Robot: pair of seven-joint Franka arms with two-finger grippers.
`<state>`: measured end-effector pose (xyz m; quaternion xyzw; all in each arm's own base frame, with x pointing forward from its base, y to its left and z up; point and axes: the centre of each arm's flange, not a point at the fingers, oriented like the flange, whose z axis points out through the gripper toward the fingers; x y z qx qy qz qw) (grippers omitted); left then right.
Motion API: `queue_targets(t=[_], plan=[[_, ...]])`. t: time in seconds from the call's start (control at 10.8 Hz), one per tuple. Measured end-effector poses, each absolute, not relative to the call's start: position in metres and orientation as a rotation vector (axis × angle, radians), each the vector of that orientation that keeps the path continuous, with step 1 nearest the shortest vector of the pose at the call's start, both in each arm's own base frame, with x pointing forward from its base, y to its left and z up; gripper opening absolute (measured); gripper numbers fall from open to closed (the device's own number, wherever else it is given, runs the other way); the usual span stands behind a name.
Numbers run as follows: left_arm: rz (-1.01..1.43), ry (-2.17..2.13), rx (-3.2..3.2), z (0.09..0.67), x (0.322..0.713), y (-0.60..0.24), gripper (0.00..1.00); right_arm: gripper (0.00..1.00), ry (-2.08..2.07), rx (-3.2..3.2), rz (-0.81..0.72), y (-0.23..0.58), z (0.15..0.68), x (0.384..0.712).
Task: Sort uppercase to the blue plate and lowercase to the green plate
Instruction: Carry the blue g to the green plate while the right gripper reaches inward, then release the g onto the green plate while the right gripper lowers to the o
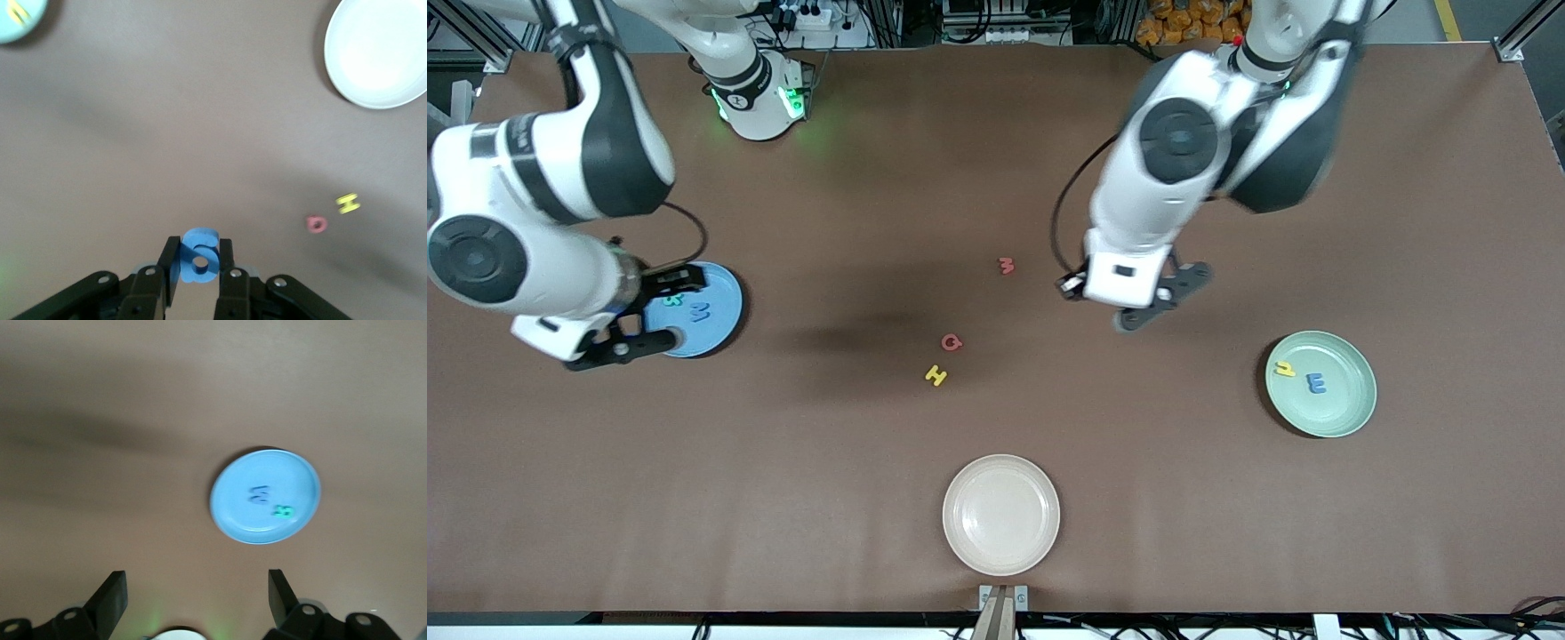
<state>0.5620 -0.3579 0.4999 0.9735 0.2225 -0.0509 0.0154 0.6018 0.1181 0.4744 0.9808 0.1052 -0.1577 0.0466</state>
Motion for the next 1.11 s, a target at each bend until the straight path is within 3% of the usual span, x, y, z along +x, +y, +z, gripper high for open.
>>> queue_targets(t=[0.37,0.83,1.11], plan=[[-0.254,0.326,3.081,0.501,0.587,-0.254,0.27,0.94,0.125,3.100,-0.434,0.169,0.479,0.595],[-0.412,0.133,3.085,0.442,0.593,-0.165,0.27,0.94,-0.019,3.145,-0.296,0.223,0.469,0.593],[-0.382,0.026,3.099,0.383,0.587,-0.129,0.27,0.94,-0.111,3.176,-0.215,0.257,0.448,0.587]])
